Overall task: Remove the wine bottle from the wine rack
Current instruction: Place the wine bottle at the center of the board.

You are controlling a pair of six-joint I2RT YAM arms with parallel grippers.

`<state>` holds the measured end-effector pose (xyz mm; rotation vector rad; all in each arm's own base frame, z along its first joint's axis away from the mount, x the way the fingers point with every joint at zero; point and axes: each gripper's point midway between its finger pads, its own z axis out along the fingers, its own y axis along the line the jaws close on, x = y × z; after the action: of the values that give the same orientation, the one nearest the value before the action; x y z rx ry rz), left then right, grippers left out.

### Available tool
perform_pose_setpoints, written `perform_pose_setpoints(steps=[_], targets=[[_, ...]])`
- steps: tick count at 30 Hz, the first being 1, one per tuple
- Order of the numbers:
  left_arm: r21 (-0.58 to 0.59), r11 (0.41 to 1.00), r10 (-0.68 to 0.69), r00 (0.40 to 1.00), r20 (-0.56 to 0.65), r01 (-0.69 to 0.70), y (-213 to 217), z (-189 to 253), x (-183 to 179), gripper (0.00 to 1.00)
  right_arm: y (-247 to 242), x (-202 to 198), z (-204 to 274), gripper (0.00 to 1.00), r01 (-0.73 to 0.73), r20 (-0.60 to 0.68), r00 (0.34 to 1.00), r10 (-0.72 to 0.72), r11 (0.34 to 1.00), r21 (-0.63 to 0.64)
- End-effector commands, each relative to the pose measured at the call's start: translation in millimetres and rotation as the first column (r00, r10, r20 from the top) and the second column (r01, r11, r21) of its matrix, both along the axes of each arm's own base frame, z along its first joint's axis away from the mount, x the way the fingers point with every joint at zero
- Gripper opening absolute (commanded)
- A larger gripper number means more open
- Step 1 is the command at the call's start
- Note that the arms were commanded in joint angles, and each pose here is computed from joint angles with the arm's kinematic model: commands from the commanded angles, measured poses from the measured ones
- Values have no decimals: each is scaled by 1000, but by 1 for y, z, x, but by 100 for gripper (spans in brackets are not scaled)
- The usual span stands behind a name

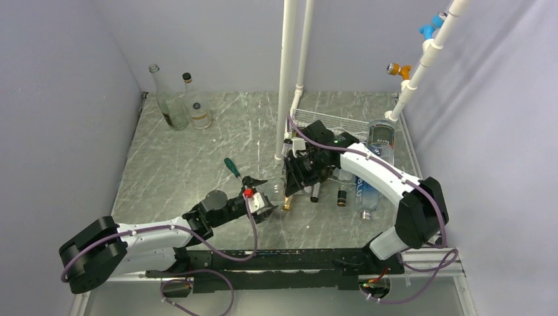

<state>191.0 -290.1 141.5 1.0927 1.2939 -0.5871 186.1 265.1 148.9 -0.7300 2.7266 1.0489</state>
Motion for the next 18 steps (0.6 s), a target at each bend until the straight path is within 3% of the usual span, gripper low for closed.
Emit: perform_pose_setpoints(steps=[1,9,18], targets=[[-8,999,33,996,-81,-34,6,-18,-1,88,32,12,67,39,-101,146,987,70,971,216],[-29,999,42,995,-94,-45,9,-22,-2,88,36,10,73,49,-128,156,983,93,965,230],[-34,999,34,996,-80,-37,11,-23,-4,88,37,11,77,54,-157,193,975,114,962,222]])
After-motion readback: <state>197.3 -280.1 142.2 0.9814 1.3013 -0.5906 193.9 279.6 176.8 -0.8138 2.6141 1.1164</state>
